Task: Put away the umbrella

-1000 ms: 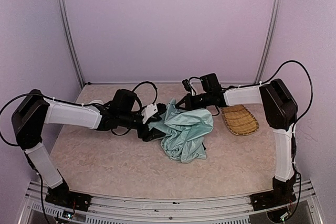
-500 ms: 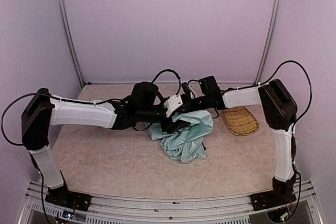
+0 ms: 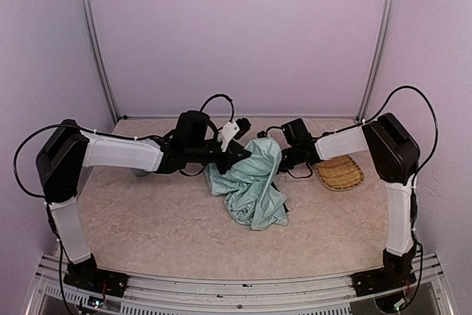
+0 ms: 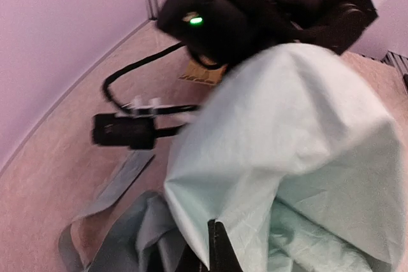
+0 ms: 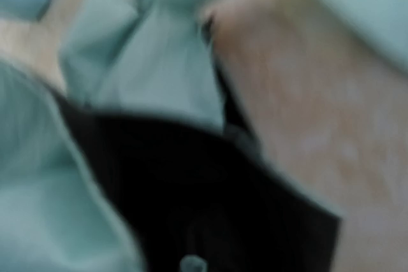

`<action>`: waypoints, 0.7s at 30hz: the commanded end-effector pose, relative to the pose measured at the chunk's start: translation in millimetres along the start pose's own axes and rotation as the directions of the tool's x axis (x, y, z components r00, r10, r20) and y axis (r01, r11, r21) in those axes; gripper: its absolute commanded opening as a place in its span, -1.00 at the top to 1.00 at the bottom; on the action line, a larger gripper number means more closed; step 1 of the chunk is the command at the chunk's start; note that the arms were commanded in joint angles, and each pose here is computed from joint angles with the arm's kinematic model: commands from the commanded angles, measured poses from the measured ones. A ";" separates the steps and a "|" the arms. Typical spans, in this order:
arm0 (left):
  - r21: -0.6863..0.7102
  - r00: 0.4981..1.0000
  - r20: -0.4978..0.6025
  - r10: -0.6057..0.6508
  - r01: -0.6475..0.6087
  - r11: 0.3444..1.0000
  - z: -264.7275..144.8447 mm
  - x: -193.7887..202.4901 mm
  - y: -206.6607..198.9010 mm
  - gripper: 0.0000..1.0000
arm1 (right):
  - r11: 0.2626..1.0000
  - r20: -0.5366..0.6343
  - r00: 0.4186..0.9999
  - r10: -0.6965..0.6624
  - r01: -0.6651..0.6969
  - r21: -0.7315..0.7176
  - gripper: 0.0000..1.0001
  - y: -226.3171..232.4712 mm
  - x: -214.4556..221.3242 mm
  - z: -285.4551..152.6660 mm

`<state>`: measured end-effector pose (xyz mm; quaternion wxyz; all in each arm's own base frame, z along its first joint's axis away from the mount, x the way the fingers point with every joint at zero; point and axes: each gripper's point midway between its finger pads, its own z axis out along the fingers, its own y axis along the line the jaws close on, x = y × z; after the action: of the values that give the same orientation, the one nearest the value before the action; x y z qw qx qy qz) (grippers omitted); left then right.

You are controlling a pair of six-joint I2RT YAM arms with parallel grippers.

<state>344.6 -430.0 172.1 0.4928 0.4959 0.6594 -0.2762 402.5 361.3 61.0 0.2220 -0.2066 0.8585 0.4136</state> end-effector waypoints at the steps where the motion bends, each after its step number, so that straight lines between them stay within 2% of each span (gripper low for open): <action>1: -0.040 0.965 0.083 -0.250 0.254 0.966 -29.8 10.8 55.5 1.00 | 1.000 -0.071 0.997 -0.010 0.011 0.019 1.00 -2.9 29.8 -14.5; 4: -0.059 0.921 0.041 -0.387 0.389 0.919 -31.8 49.2 73.3 1.00 | 0.999 -0.085 0.996 0.015 -0.012 0.033 1.00 -8.2 46.8 -23.3; 8: -0.076 0.858 -0.054 -0.511 0.507 0.859 -20.8 101.4 81.3 1.00 | 0.999 -0.086 0.996 0.033 -0.030 0.034 1.00 -11.2 62.6 -31.9; 12: -0.062 0.809 -0.168 -0.563 0.561 0.825 4.2 138.1 73.9 1.00 | 0.999 -0.104 0.994 0.043 -0.041 0.022 1.00 -10.9 73.4 -34.4; 16: -0.076 0.788 -0.244 -0.565 0.565 0.822 21.8 161.2 68.5 1.00 | 0.999 -0.086 0.996 0.040 -0.037 0.028 1.00 -9.2 69.3 -42.4; 17: -0.085 0.788 -0.264 -0.556 0.555 0.828 25.3 165.6 67.7 1.00 | 0.999 -0.082 0.996 0.035 -0.032 0.037 0.95 -8.8 67.7 -44.8; 21: -0.102 0.796 -0.327 -0.510 0.507 0.856 32.1 174.1 60.8 1.00 | 0.988 -0.058 0.997 -0.042 0.050 0.144 0.50 -11.9 52.2 -63.0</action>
<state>414.5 -371.3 25.4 0.3068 0.3199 0.8277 -0.3442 344.7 315.5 40.9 0.1841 -0.2090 0.8764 0.3928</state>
